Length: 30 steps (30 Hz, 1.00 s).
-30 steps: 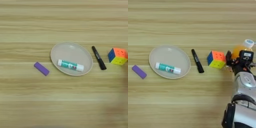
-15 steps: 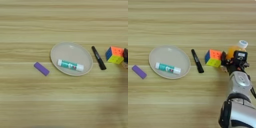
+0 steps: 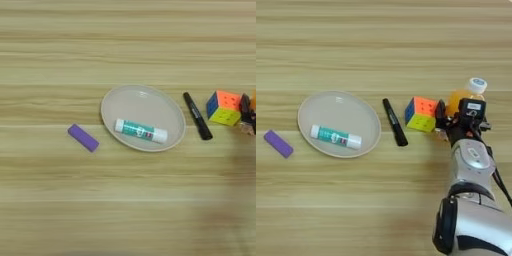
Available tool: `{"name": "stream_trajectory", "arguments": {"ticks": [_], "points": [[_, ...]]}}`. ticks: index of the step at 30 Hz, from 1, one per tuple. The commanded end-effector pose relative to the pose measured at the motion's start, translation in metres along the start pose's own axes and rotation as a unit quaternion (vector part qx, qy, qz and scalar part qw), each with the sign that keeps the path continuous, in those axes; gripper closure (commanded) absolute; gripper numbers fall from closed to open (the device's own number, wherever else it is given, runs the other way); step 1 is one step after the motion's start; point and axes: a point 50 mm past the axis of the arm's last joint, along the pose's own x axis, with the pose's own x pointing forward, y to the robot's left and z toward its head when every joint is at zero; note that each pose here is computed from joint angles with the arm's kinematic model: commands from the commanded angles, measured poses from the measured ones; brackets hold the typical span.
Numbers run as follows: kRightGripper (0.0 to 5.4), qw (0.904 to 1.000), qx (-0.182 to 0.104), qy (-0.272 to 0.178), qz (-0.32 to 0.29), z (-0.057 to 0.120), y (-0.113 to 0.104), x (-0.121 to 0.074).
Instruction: Move the objects on the table
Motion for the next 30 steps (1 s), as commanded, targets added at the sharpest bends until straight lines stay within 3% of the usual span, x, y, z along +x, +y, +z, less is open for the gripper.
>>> {"name": "stream_trajectory", "arguments": {"ticks": [1,6,12,30], "points": [[1.98,0.9967,-0.018,-0.072,-0.030,0.041,-0.025,0.011],[1.98,0.9934,-0.023,-0.101,-0.049,0.054,-0.040,0.010],[1.98,0.9922,-0.024,-0.104,-0.065,0.056,-0.051,0.007],[1.98,0.9983,-0.008,-0.030,-0.050,0.021,-0.032,0.003]]}}
